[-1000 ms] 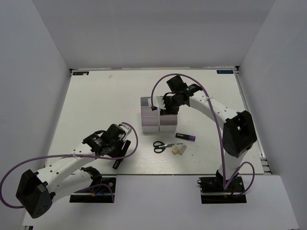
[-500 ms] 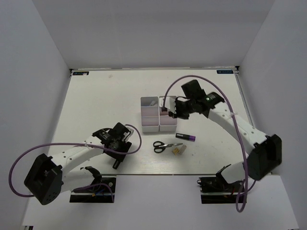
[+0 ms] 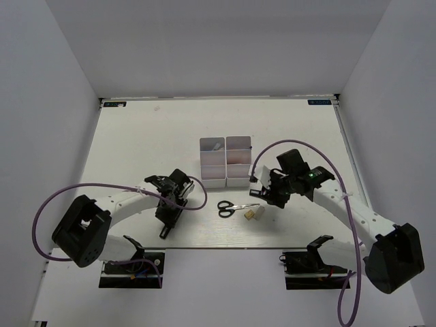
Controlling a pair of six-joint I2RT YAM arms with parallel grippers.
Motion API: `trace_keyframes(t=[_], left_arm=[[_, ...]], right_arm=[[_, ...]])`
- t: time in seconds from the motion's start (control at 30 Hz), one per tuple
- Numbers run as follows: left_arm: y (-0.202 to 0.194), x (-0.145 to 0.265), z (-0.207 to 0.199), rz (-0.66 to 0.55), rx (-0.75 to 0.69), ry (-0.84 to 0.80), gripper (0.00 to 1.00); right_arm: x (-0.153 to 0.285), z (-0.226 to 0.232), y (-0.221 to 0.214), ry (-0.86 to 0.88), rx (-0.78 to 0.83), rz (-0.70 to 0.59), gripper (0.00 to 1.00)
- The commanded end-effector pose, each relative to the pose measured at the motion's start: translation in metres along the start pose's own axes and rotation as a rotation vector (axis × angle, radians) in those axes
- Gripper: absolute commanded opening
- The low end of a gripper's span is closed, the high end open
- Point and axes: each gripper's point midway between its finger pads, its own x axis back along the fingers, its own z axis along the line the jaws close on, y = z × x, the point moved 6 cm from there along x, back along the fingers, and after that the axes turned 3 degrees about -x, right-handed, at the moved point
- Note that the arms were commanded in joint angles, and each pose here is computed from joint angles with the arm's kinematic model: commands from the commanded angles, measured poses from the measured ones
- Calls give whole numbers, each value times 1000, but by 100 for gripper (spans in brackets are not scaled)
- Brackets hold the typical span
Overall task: Sort the stationery into containers
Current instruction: Pick up the stationery from the center of the board, then place the stationery in the storage box.
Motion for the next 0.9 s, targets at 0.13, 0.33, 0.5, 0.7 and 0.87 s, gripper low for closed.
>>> trace_keyframes(t=[0.13, 0.33, 0.5, 0.7, 0.87], left_arm=[[17, 10, -5, -102, 27, -33, 4], [76, 66, -21, -445, -8, -94, 1], [141, 117, -34, -806, -53, -106, 1], [193, 134, -45, -1077, -103, -40, 1], [226, 142, -50, -1273, -64, 71, 1]], right_arm=[[-1, -9, -5, -77, -112, -44, 62], [-5, -16, -11, -146, -242, -65, 67], [-8, -26, -15, -204, -337, -37, 0], [-13, -28, -17, -204, -382, -33, 0], [-14, -27, -21, -204, -393, -31, 0]])
